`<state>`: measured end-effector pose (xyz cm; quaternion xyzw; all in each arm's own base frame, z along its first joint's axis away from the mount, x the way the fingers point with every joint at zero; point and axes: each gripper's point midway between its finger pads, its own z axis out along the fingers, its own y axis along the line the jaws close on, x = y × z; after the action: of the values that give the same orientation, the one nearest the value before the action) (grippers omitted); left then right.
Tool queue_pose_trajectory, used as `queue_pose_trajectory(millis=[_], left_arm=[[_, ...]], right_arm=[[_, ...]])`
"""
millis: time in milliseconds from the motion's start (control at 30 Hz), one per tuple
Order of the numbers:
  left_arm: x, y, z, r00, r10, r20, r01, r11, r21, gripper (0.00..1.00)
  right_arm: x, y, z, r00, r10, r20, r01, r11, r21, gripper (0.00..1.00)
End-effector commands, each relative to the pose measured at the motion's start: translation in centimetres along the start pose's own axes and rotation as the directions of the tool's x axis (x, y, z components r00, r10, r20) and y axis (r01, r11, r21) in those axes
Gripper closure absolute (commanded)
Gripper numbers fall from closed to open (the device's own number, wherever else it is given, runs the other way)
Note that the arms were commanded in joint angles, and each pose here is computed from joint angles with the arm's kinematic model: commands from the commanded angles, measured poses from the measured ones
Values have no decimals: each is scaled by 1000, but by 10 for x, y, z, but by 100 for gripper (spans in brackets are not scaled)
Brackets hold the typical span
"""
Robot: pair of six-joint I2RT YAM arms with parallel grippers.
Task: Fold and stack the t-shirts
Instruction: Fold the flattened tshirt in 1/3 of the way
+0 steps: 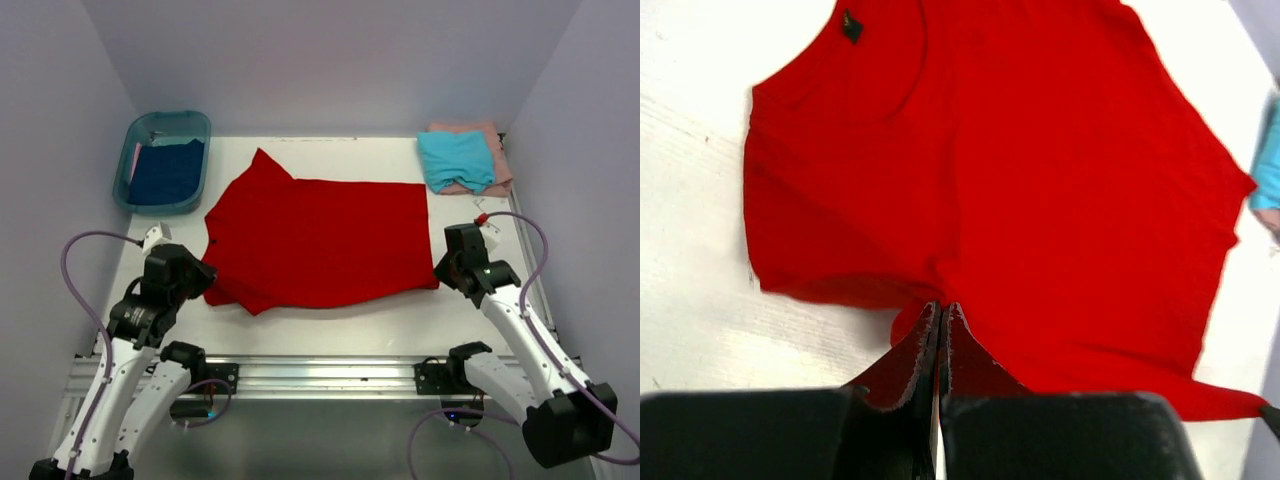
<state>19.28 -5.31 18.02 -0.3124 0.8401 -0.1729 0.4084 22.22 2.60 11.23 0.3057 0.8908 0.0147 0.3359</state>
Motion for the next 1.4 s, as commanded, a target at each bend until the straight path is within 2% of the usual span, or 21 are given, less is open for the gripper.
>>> queue_pose_trajectory(millis=[0,267,633,867,1167,1367], left_arm=[[-30,-24,23,990,68,127,-75,996,55,100],[-57,-41,65,972,146,186,-146,989,-17,100],[-65,-49,128,960,228,165,-211,971,-117,100],[-76,-56,139,949,246,195,-223,966,-133,100],[-92,-63,132,939,231,255,-203,970,-133,100],[-87,-62,146,946,240,220,-211,966,-149,100]], right_arm=[[-38,30,12,992,9,125,-3,999,-55,100],[-57,50,52,989,-39,144,36,999,22,100],[-59,60,98,991,-93,92,81,989,125,100],[-62,56,100,989,-92,113,76,987,142,100],[-69,48,97,986,-99,137,76,983,168,100],[-69,53,106,988,-98,120,77,983,168,100]])
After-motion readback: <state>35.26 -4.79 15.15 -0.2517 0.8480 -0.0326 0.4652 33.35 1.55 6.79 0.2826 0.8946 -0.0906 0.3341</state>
